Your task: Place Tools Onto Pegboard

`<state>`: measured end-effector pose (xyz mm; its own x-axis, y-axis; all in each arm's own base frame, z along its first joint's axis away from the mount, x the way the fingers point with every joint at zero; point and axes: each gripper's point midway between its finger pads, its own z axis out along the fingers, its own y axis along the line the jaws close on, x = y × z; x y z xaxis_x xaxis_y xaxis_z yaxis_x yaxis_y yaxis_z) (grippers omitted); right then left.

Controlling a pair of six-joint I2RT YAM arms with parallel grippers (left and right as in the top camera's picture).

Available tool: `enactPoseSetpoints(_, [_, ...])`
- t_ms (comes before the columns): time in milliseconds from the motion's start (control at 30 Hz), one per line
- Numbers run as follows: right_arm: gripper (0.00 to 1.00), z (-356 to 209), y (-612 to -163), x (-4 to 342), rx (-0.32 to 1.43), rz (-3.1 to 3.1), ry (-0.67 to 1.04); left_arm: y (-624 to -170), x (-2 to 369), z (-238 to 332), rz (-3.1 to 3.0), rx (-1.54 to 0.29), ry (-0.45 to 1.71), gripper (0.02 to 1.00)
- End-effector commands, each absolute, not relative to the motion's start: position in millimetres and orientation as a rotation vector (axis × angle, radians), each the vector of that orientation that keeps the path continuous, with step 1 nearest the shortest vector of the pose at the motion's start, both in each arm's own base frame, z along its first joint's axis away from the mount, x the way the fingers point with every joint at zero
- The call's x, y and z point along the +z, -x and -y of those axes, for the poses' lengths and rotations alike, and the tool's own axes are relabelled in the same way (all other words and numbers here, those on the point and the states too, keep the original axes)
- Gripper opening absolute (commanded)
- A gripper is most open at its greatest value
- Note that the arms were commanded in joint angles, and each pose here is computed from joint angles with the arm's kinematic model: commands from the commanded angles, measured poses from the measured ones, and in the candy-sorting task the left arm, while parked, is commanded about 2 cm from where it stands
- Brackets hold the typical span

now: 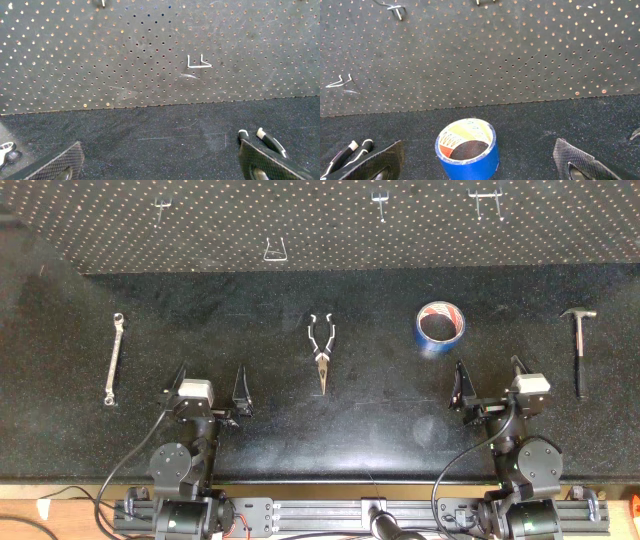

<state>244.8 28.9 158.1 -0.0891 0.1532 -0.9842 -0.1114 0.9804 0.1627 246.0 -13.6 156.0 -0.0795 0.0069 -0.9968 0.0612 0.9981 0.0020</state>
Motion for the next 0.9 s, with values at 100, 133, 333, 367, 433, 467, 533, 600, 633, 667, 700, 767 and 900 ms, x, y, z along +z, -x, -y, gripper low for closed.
enactPoseSetpoints(100, [0.976, -28, -245, 157, 0.222, -1.645, -0.048, -246, 156, 6, -1.648, -0.011, -0.037, 0.996])
enactPoseSetpoints(133, [0.976, -28, -245, 157, 0.222, -1.645, -0.048, -246, 156, 6, -1.648, -0.011, -0.037, 0.996])
enactPoseSetpoints(333, [0.976, -28, -245, 157, 0.222, -1.645, -0.048, -246, 156, 6, -1.648, -0.011, -0.037, 0.996])
enactPoseSetpoints(367, [0.976, -28, -245, 157, 0.222, -1.645, -0.048, -246, 156, 6, -1.648, -0.011, -0.037, 0.996])
enactPoseSetpoints(433, [0.976, -28, -245, 157, 0.221, -1.645, -0.049, -246, 156, 6, -1.648, -0.011, -0.037, 0.996])
enactPoseSetpoints(467, [0.974, -28, -245, 157, 0.222, -1.645, -0.048, -246, 156, 7, -1.648, -0.011, -0.037, 0.996])
enactPoseSetpoints(533, [0.976, -28, -245, 157, 0.222, -1.645, -0.048, -246, 156, 7, -1.648, -0.013, -0.039, 0.996])
enactPoseSetpoints(600, [0.976, -28, -245, 157, 0.222, -1.645, -0.048, -246, 155, 7, -1.650, -0.011, -0.038, 0.996])
enactPoseSetpoints(633, [0.976, -28, -245, 157, 0.222, -1.645, -0.048, -246, 155, 7, -1.650, -0.011, -0.038, 0.996])
enactPoseSetpoints(667, [0.976, -28, -245, 157, 0.222, -1.645, -0.048, -246, 157, 6, -1.648, 0.006, -0.053, 0.998])
enactPoseSetpoints(700, [0.978, -28, -245, 157, 0.222, -1.645, -0.048, -243, 168, 3, -1.643, 0.076, -0.103, 0.993])
enactPoseSetpoints(767, [0.976, -28, -245, 157, 0.222, -1.645, -0.048, -223, 192, -30, -1.781, 0.327, -0.098, 0.993])
enactPoseSetpoints(900, [0.976, -28, -245, 157, 0.222, -1.645, -0.048, -165, 237, -97, -2.312, 0.819, -0.021, 0.993])
